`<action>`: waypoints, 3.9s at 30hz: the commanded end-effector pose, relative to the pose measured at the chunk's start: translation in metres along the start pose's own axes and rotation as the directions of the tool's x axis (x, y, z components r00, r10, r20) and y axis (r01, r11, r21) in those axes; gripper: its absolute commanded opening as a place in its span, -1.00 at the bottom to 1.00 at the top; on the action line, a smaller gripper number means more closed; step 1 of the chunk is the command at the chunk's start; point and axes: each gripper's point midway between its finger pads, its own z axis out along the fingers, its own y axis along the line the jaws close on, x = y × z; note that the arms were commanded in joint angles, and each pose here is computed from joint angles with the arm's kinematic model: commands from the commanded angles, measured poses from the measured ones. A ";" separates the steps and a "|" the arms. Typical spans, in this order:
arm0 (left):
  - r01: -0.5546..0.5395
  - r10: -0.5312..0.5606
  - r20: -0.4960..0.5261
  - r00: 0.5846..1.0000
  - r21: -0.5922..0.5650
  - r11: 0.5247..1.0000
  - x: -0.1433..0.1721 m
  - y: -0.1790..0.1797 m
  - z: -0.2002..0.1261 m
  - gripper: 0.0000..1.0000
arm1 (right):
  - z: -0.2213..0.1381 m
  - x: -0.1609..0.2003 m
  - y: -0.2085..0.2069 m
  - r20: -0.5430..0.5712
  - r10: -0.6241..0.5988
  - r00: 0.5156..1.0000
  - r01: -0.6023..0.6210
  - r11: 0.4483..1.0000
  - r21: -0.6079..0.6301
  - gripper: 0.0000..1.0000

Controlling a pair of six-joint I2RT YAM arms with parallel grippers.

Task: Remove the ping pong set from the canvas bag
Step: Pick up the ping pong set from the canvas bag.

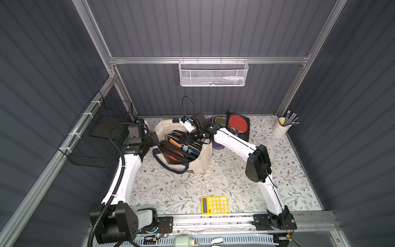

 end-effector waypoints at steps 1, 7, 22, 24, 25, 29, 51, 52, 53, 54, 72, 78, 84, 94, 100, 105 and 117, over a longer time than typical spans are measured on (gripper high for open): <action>-0.010 0.010 -0.045 0.999 -0.006 1.000 0.014 0.004 -0.001 -1.00 | -0.021 -0.027 -0.006 0.075 0.015 0.997 -0.016 1.000 0.012 0.56; -0.012 0.011 -0.044 0.999 -0.011 1.000 0.013 0.004 -0.002 -1.00 | -0.030 -0.037 -0.012 0.106 0.050 0.993 -0.049 0.999 -0.007 0.55; -0.011 0.011 -0.042 0.999 -0.010 1.000 0.013 0.004 -0.002 -1.00 | -0.023 -0.030 -0.032 0.099 0.046 0.994 -0.052 0.996 0.066 -0.02; -0.011 0.010 -0.041 0.999 -0.010 1.000 0.014 0.004 -0.002 -1.00 | -0.021 -0.029 -0.033 0.096 0.044 0.994 -0.051 0.996 0.074 0.01; -0.012 0.012 -0.041 0.999 -0.010 1.000 0.014 0.004 -0.002 -1.00 | -0.019 -0.027 -0.034 0.092 0.040 0.995 -0.047 0.996 0.081 0.05; -0.011 0.011 -0.041 0.999 -0.011 1.000 0.014 0.005 -0.002 -1.00 | -0.012 -0.019 -0.039 0.067 0.014 0.998 -0.022 0.993 0.119 0.29; -0.010 0.009 -0.029 1.000 -0.012 1.000 0.011 0.004 -0.004 -1.00 | 0.024 0.033 -0.026 -0.088 -0.107 0.990 0.123 0.973 0.197 0.33; -0.010 0.010 -0.028 1.000 -0.010 1.000 0.011 0.004 -0.004 -1.00 | 0.025 0.037 -0.023 -0.097 -0.108 0.989 0.125 0.973 0.192 0.32; -0.009 0.009 -0.028 1.000 -0.010 1.000 0.011 0.004 -0.004 -1.00 | 0.026 0.042 -0.021 -0.106 -0.109 0.988 0.128 0.974 0.187 0.32; -0.008 0.008 -0.028 1.000 -0.011 1.000 0.011 0.004 -0.004 -1.00 | 0.027 0.045 -0.019 -0.111 -0.112 0.988 0.131 0.974 0.186 0.31; -0.007 0.007 -0.024 1.000 -0.002 1.000 0.009 0.002 -0.005 -1.00 | 0.036 0.059 -0.005 -0.140 -0.130 0.982 0.150 0.978 0.145 -0.62; -0.007 0.007 -0.025 1.000 0.001 1.000 0.009 0.002 -0.004 -1.00 | 0.027 0.053 -0.002 -0.117 -0.149 0.982 0.166 0.974 0.151 -1.00; -0.005 0.005 -0.013 1.000 0.005 1.000 0.006 0.001 -0.006 -1.00 | 0.008 0.030 0.009 -0.064 -0.198 0.978 0.207 0.963 0.173 -1.00; 0.006 -0.006 0.006 1.000 0.009 1.000 -0.001 0.000 -0.006 -1.00 | -0.043 -0.020 0.036 0.062 -0.241 0.969 0.226 0.956 0.186 -1.00; 0.009 -0.009 0.018 1.000 0.017 1.000 -0.006 -0.002 -0.006 -1.00 | -0.061 -0.037 0.049 0.109 -0.255 0.961 0.232 0.955 0.187 -1.00; 0.011 -0.012 0.021 1.000 0.022 1.000 -0.007 -0.003 -0.006 -1.00 | -0.079 -0.053 0.056 0.147 -0.264 0.953 0.233 0.952 0.200 -1.00; 0.012 -0.012 0.020 1.000 0.020 1.000 -0.006 -0.002 -0.006 -1.00 | -0.158 -0.103 0.078 0.297 -0.244 0.923 0.188 0.960 0.206 -1.00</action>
